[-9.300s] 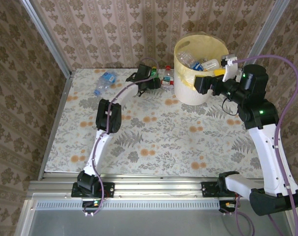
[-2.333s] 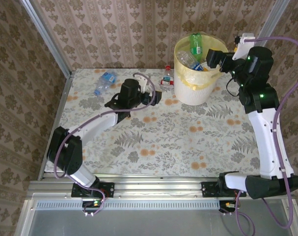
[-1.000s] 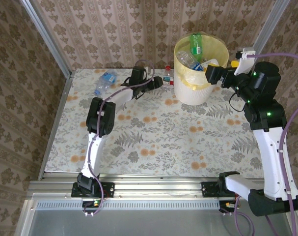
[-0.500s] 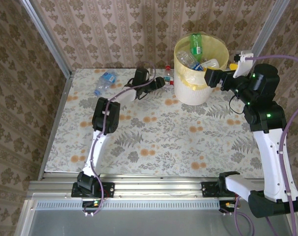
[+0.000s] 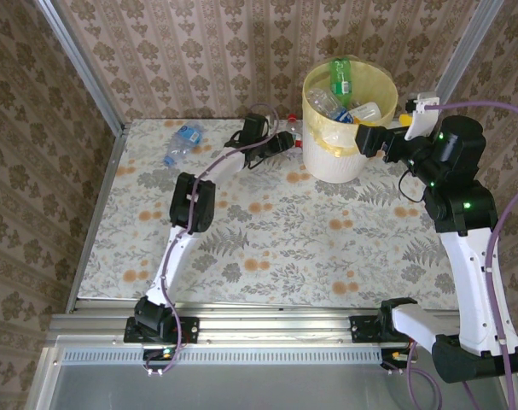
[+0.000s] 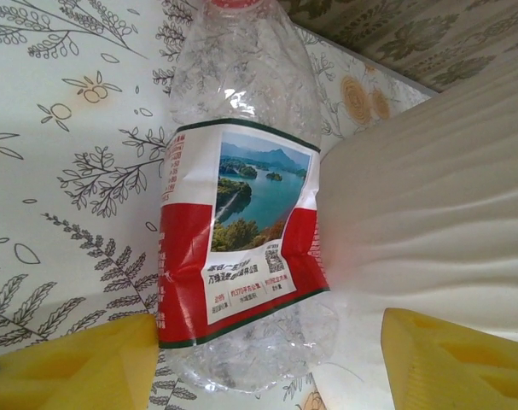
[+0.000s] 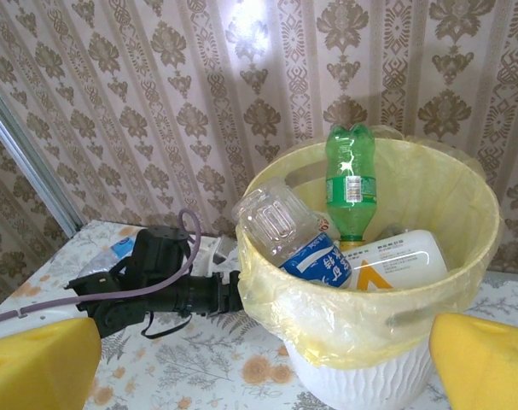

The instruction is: Throw the plastic bottles in the bin

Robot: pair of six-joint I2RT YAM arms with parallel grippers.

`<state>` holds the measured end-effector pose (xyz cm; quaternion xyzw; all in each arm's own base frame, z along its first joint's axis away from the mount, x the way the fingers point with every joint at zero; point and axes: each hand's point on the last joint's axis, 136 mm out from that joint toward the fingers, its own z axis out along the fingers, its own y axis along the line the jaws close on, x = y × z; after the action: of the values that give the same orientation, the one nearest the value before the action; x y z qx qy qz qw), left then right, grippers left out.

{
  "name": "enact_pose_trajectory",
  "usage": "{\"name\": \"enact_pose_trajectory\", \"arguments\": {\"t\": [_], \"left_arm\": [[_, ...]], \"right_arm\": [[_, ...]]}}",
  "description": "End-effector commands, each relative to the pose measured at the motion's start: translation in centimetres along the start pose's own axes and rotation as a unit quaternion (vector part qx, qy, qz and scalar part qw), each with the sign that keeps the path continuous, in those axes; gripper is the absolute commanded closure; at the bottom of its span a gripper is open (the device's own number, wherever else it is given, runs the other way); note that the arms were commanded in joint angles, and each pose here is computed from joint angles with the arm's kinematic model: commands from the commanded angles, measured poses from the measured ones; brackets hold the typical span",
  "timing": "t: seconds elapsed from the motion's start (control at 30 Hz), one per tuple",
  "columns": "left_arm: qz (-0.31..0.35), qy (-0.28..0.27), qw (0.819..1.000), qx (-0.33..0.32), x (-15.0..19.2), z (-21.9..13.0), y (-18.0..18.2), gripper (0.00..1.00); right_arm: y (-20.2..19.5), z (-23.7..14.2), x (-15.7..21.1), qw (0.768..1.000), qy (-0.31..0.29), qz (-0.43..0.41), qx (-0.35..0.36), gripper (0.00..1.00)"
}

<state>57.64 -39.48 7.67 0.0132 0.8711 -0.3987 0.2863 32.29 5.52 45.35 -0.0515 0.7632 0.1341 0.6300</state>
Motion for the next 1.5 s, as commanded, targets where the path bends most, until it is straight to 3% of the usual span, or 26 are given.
{"name": "enact_pose_trajectory", "arguments": {"t": [0.0, 0.57, 0.97, 1.47], "left_arm": [[0.006, 0.01, 1.0, -0.014, 0.6, 0.7, 0.8, 0.32], [0.013, 0.023, 1.0, -0.017, 0.9, 1.4, 1.1, 0.64], [0.023, 0.008, 1.0, -0.01, 0.1, -1.2, 1.1, 0.75], [0.088, -0.033, 0.995, 0.015, 1.0, -7.4, -0.2, 0.79]], "right_arm": [[0.5, -0.4, 0.3, 1.0, 0.002, -0.008, -0.011, 0.0], [0.4, -0.4, 0.7, 1.0, 0.004, -0.009, -0.011, 0.0], [0.4, -0.3, 1.0, 1.0, 0.004, -0.002, -0.014, 0.0], [0.7, 0.0, 1.0, 1.0, 0.004, 0.011, -0.022, 0.0]]}}
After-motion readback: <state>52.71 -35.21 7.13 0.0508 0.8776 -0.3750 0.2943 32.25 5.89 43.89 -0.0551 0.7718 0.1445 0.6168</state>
